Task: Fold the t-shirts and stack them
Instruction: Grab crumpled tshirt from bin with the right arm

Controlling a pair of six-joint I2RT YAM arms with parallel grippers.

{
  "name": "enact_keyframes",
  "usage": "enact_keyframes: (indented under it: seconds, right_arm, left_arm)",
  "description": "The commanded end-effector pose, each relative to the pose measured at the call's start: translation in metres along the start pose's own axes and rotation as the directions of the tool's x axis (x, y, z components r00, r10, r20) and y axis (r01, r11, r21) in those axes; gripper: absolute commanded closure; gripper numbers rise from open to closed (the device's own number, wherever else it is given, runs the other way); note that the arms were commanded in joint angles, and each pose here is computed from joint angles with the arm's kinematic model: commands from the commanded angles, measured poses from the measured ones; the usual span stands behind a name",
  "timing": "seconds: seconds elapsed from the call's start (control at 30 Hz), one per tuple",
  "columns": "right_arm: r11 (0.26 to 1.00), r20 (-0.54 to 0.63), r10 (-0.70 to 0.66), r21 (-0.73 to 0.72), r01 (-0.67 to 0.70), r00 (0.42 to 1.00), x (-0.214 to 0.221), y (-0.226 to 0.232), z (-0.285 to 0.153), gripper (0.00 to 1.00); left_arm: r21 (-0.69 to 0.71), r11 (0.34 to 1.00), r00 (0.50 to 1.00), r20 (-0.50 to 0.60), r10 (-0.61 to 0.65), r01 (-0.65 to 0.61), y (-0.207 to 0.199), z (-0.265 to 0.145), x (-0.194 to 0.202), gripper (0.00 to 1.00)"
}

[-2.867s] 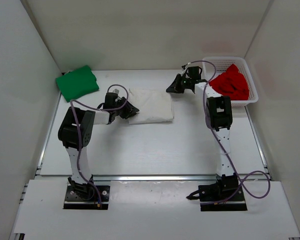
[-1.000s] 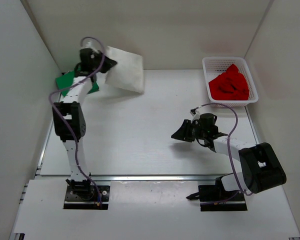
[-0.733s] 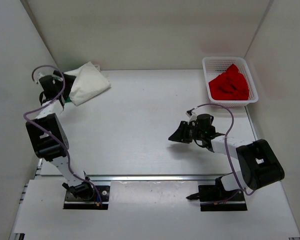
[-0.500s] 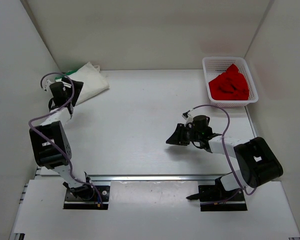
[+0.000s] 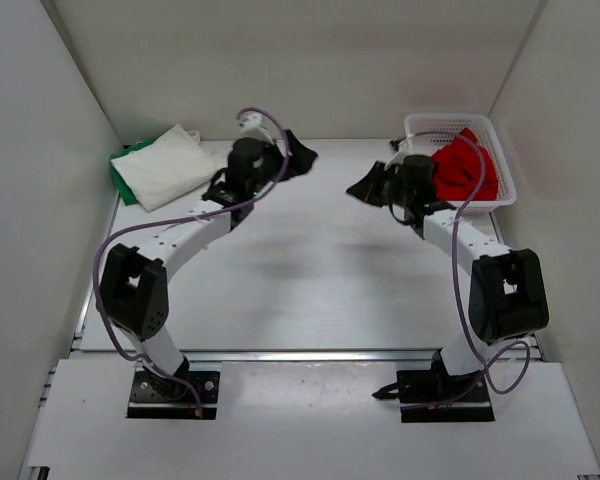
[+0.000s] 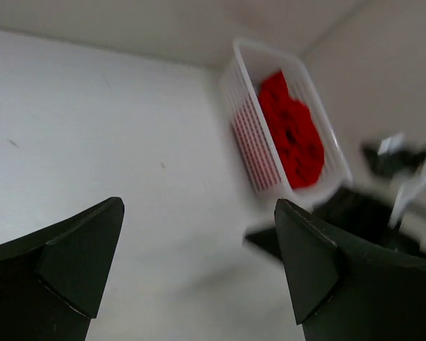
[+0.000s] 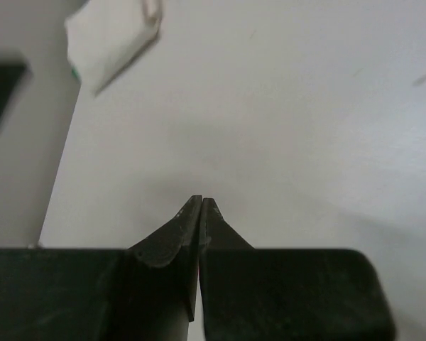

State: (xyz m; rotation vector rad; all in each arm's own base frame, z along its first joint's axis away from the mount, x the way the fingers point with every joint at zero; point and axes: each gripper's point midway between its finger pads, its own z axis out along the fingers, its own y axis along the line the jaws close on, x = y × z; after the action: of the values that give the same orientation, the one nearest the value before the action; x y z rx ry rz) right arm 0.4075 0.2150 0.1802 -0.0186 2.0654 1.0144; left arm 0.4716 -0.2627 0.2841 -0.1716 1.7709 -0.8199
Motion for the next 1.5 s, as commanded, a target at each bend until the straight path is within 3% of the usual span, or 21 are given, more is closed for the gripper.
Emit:
enact_keyframes:
  seconds: [0.0,0.13,0.23,0.33,0.43,0.6,0.77,0.87,0.9,0.93,1.03,1.2,1.27,1.37,1.47]
  right_arm:
    - [0.979,0.195,-0.058,0.201,0.018,0.979,-0.086,-0.052,-0.014,1.00]
    - [0.885,0.248,-0.144,0.466,0.013,0.958,-0.160,-0.129,-0.043,0.99]
    - [0.752,0.188,-0.125,0.658,-0.030,0.974,-0.185,-0.214,-0.067,0.83]
    - [0.657,0.143,-0.091,0.753,-0.048,0.986,-0.196,-0.275,-0.089,0.59]
    - [0.580,0.090,-0.059,0.814,-0.039,0.994,-0.194,-0.315,-0.098,0.49]
    - [0.513,0.068,-0.019,0.857,-0.049,0.997,-0.190,-0.356,-0.097,0.40]
    - [0.546,0.080,-0.030,0.836,-0.051,0.996,-0.202,-0.377,-0.072,0.40]
    - [0.568,0.063,0.007,0.821,-0.056,0.998,-0.187,-0.391,-0.060,0.43]
    - [0.576,0.079,0.006,0.814,-0.067,0.997,-0.190,-0.392,-0.058,0.50]
    - [0.592,0.075,0.021,0.803,-0.072,0.997,-0.184,-0.395,-0.053,0.66]
    - [0.643,0.092,0.043,0.760,-0.098,0.995,-0.189,-0.388,-0.044,1.00]
    - [0.708,0.181,-0.064,0.702,-0.083,0.981,-0.251,-0.316,-0.058,1.00]
    - [0.748,0.231,-0.130,0.661,-0.057,0.964,-0.286,-0.264,-0.077,1.00]
    - [0.794,0.284,-0.210,0.608,-0.007,0.936,-0.320,-0.189,-0.102,1.00]
    - [0.815,0.318,-0.303,0.574,0.071,0.898,-0.340,-0.110,-0.128,1.00]
  left_arm:
    - [0.017,0.994,0.969,-0.224,0.105,-0.104,-0.012,-0.007,0.080,0.01]
    - [0.094,0.995,0.911,-0.407,0.063,-0.027,-0.020,-0.035,0.171,0.02]
    - [0.110,0.994,0.846,-0.529,0.075,-0.020,-0.013,-0.059,0.220,0.01]
    - [0.117,0.993,0.809,-0.585,0.059,0.013,-0.008,-0.083,0.248,0.01]
    - [0.133,0.989,0.797,-0.603,0.023,0.072,-0.005,-0.100,0.259,0.01]
    - [0.123,0.992,0.790,-0.611,0.049,0.033,0.009,-0.119,0.263,0.02]
    - [0.113,0.993,0.808,-0.587,0.035,0.039,0.021,-0.142,0.255,0.01]
    - [0.092,0.995,0.813,-0.581,0.018,0.043,0.030,-0.146,0.253,0.02]
    - [0.089,0.995,0.808,-0.589,0.015,0.047,0.031,-0.148,0.253,0.02]
    - [0.076,0.997,0.805,-0.593,0.018,0.034,0.037,-0.150,0.256,0.01]
    - [0.070,0.997,0.807,-0.590,0.010,0.039,0.037,-0.150,0.254,0.01]
    - [0.089,0.995,0.811,-0.585,0.021,0.039,0.028,-0.143,0.249,0.01]
    - [0.091,0.989,0.829,-0.558,-0.045,0.115,0.017,-0.133,0.234,0.01]
    - [0.129,0.961,0.803,-0.583,-0.126,0.245,-0.001,-0.124,0.229,0.01]
    - [0.122,0.965,0.801,-0.587,-0.120,0.234,-0.005,-0.119,0.223,0.01]
